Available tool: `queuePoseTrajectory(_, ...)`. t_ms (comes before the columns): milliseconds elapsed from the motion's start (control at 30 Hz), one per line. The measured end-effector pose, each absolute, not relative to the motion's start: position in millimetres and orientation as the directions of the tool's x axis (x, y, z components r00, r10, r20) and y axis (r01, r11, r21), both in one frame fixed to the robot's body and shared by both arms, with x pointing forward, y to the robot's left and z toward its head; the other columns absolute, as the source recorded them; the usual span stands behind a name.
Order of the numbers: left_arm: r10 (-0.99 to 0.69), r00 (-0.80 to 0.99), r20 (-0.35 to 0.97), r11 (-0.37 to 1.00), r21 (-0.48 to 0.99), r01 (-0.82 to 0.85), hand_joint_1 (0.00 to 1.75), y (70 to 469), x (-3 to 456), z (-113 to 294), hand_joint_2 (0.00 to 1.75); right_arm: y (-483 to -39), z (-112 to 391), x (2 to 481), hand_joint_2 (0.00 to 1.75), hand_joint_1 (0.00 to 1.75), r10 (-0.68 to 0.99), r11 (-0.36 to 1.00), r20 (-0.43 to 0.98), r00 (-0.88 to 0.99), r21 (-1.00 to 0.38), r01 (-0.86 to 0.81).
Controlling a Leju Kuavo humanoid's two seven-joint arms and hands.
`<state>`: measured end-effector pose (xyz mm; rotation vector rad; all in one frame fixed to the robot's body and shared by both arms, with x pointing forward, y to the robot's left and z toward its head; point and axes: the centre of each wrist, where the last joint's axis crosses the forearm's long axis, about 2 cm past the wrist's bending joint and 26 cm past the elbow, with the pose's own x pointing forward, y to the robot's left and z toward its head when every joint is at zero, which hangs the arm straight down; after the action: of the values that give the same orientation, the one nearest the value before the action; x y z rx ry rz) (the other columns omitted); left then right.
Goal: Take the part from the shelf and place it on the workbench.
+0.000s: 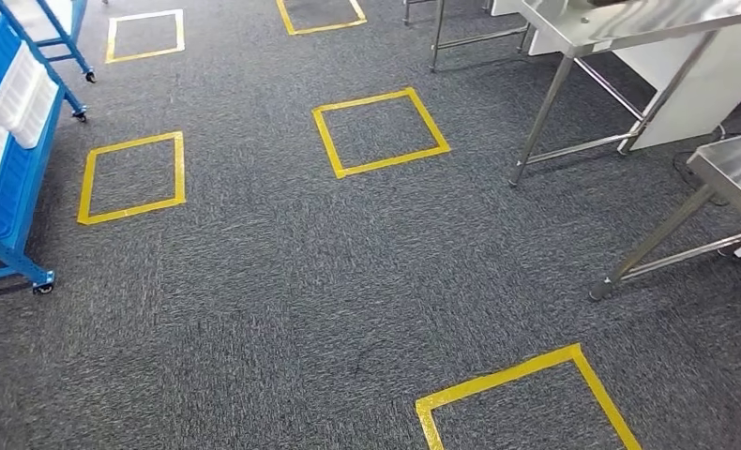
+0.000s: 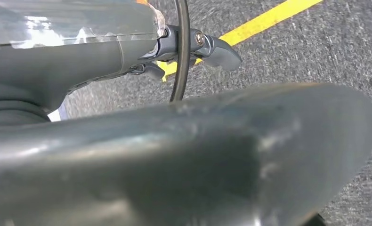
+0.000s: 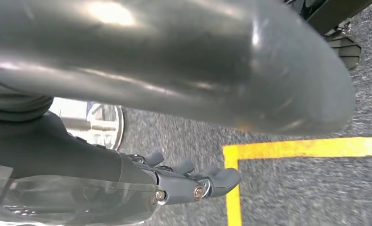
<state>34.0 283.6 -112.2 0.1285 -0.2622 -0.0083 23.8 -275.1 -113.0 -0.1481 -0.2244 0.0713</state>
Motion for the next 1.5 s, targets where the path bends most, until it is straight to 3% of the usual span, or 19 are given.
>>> queuePoseTrajectory(900, -0.046, 0.934, 0.353, 0.992, 0.123, 0.003, 0.0, 276.3, 32.2, -112.1, 0.0, -267.7, -112.8, 22.1, 0.0, 0.0, 0.071, 0.989, 0.206, 0.976, -0.143, -0.041)
queuePoseTrajectory(1500, -0.073, 0.942, 0.328, 0.99, 0.139, 0.028, 0.0, 275.8, 32.0, -112.1, 0.0, -258.5, -112.0, 25.2, 0.0, 0.0, 0.068, 0.991, 0.21, 0.975, -0.124, -0.043)
